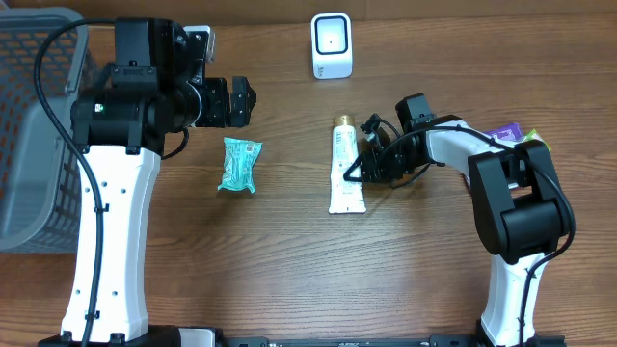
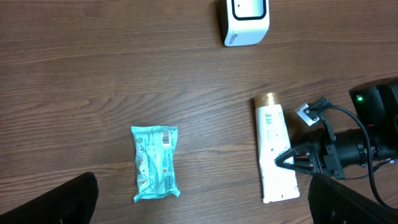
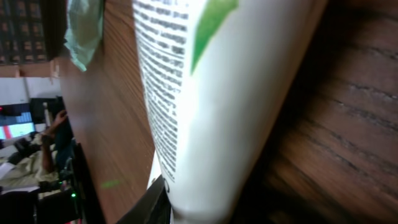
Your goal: Scan the item barcode
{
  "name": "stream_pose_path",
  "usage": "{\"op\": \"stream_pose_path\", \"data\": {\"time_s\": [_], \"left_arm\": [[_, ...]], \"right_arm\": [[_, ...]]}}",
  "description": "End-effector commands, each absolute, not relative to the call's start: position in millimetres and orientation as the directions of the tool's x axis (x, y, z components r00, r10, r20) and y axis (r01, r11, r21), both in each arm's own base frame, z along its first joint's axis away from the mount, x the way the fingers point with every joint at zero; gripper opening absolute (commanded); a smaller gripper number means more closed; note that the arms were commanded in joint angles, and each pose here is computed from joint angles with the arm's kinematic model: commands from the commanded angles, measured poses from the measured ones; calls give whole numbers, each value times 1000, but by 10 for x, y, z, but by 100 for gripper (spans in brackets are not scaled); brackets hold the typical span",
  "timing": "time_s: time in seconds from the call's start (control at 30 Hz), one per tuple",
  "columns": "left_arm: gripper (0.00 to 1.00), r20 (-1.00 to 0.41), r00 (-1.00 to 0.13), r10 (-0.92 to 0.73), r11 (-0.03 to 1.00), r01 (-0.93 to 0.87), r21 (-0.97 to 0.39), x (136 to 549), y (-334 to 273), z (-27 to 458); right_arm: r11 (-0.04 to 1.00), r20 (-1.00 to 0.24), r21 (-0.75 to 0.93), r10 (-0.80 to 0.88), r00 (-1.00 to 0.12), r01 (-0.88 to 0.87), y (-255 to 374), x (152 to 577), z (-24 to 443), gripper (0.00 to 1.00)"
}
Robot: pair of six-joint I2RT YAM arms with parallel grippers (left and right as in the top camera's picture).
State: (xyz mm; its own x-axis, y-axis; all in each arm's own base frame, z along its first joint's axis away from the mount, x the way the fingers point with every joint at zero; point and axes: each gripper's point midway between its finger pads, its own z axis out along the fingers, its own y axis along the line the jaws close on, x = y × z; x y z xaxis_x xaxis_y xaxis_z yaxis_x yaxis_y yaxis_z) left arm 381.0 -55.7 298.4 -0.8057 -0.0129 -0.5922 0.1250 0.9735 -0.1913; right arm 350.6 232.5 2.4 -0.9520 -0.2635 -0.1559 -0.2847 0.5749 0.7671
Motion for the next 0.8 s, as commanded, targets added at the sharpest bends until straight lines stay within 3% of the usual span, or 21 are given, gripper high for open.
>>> {"op": "stream_pose_path", "data": {"time_s": [0.0,0.1,0.23,0.4,0.67,0.77], "left_arm": [[100,-594,-804,-26,972,119,-203,3830,-570,3005],[100,-594,-804,-26,972,119,-203,3830,-570,3005],[100,-594,-804,-26,972,119,-203,3830,-570,3005],[100,-594,-804,-26,972,119,-203,3830,-570,3005],[100,-594,-804,-26,972,119,-203,3829,-570,3003],[100,-594,-804,-26,972,119,-203,3829,-570,3003]], "right_arm": [[689,-23,701,-239,-971,-186,2048,3333,-474,17],[644,-28,750,-196,-980,-150,1994,3441,-319,4],[602,-82,781,-161,-983,-164,1952,3643,77,4],[574,-306,745,-157,-939,-339,1996,3875,1168,4],[524,-620,619,-131,-773,-585,1960,3529,2700,4],[520,-650,600,-127,-749,-608,1940,3410,2882,4]]}}
